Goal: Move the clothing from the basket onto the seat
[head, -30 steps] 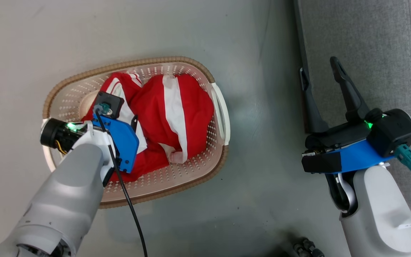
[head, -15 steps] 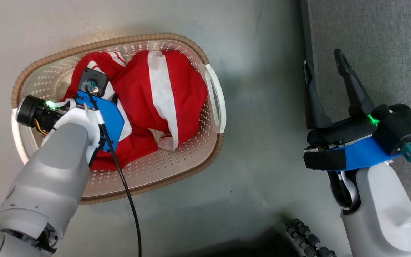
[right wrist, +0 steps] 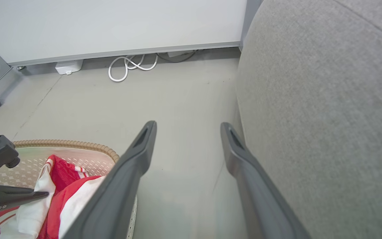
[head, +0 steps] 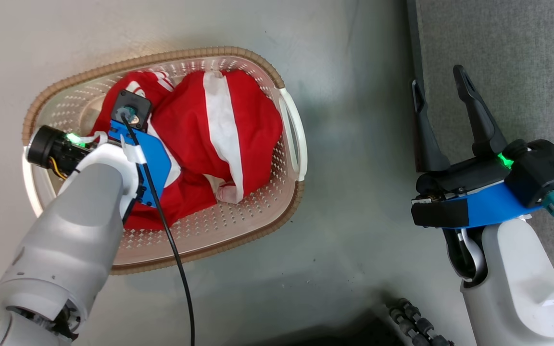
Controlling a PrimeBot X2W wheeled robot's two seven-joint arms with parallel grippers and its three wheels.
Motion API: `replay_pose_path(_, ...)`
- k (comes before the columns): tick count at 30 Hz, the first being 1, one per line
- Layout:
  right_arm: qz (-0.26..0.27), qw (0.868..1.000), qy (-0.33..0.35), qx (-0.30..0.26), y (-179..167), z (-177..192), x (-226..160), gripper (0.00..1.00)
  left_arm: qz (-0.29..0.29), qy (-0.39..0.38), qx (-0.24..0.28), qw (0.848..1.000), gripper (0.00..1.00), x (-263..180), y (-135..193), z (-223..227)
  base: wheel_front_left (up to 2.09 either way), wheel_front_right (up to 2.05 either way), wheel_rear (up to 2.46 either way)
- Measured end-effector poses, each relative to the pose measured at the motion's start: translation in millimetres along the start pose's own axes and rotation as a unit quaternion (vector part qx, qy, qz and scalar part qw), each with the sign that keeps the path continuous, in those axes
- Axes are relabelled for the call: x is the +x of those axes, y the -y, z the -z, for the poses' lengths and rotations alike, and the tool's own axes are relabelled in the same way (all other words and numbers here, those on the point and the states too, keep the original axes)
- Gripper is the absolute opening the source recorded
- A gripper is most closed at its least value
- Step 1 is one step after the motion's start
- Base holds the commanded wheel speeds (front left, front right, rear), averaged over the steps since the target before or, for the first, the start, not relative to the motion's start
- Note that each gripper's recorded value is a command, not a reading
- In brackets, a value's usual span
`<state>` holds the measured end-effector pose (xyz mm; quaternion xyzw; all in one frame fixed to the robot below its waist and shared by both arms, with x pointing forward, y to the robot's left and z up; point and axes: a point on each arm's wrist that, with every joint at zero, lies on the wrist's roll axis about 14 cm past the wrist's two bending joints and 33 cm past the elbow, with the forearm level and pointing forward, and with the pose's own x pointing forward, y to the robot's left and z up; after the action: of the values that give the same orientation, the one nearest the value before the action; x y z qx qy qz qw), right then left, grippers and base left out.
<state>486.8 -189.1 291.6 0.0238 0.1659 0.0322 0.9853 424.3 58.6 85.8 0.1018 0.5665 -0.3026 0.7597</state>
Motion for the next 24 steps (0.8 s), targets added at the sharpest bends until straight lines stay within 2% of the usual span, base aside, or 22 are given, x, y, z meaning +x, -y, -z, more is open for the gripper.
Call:
replay_pose_path(15,-0.018,0.999,0.038,-0.001,-16,-37,-5,1.00,0.014,0.089,-0.028,0.996,0.00,-44,26,-31,0.00,0.00,0.00)
replay_pose_path(24,-0.033,0.997,0.064,-0.001,-31,-65,-17,1.00,0.028,0.166,-0.039,0.985,0.00,-87,53,-51,0.00,0.00,0.00)
